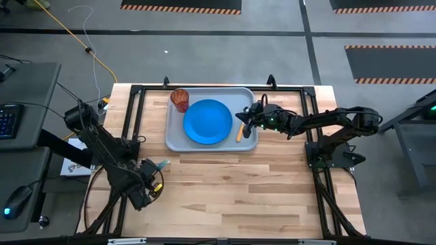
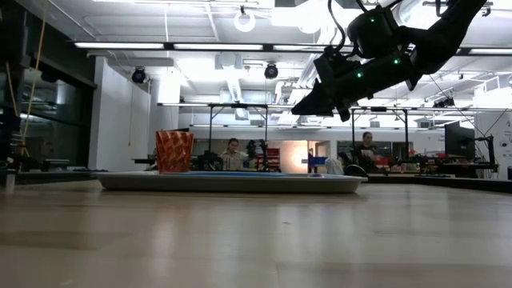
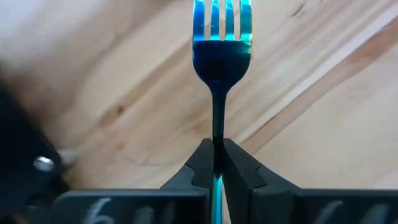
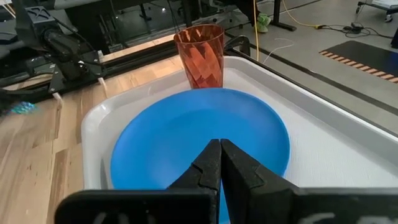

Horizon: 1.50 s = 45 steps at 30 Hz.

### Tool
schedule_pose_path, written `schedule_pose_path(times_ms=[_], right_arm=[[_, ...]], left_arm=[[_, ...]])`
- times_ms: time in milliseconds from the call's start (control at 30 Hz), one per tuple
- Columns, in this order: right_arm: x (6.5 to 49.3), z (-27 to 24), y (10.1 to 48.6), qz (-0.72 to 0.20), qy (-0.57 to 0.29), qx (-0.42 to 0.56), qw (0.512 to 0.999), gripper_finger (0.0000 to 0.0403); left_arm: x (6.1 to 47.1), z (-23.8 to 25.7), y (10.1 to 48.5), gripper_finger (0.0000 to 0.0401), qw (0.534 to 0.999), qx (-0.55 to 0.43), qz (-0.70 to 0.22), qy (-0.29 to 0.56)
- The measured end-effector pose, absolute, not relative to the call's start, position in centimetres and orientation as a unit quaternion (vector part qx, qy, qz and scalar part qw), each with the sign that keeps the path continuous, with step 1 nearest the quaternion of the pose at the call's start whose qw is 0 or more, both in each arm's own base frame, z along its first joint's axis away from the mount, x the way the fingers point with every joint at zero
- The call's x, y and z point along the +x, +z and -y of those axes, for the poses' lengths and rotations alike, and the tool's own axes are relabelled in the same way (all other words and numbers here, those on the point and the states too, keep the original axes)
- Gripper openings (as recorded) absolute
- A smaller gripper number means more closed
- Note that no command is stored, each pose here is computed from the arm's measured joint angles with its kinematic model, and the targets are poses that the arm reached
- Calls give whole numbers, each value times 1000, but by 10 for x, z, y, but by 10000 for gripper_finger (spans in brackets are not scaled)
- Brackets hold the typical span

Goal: Pick and place plate/cup/fork/spoon on tray
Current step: Put the blue fork on the gray serving tray to the right of the blue plate

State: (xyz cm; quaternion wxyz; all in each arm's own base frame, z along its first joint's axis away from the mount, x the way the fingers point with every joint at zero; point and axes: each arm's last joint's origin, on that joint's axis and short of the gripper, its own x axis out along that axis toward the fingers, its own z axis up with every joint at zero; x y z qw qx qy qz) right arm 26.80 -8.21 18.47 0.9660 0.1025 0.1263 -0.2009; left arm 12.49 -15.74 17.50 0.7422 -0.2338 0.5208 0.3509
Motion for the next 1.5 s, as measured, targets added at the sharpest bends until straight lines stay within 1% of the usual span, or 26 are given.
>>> schedule_pose_path(times_ms=[133,200,367,433,500,600,733,867,967,1100,1233,1333,1367,1500], right_arm=[[269,80,185,-127,-168,117,970,0],[269,79,185,-129,-139,122,974,0],[270,75,185,-134,-78,131,979,0],[270,74,185,-134,-65,133,980,0],[271,71,186,-132,-58,131,981,0],[274,63,188,-122,-38,122,984,0],[277,51,191,-107,-1,107,988,0],[278,48,193,-101,6,108,989,5],[278,48,193,-102,2,107,989,24],[279,43,194,-97,20,98,990,72],[281,29,197,-82,67,79,991,128],[282,16,206,-39,117,45,991,163],[283,13,209,-21,130,38,991,172],[285,1,223,36,160,13,986,198]], left_arm=[[132,162,204,6,763,-206,-505,347],[137,162,218,6,782,-185,-486,343],[158,156,242,5,867,-87,-372,321],[169,150,243,5,887,-39,-330,323],[183,142,241,5,896,-6,-298,330],[208,125,232,5,894,20,-300,332],[249,100,219,5,913,21,-307,269],[278,67,219,5,946,18,-251,206],[287,45,218,5,967,0,-206,147],[289,17,213,5,990,-45,-133,-8],[278,-5,200,5,985,-83,-76,-130],[267,-10,202,5,969,-103,-27,-225],[265,-11,201,5,965,-106,-19,-241],[264,-12,204,5,964,-104,-4,-245]])
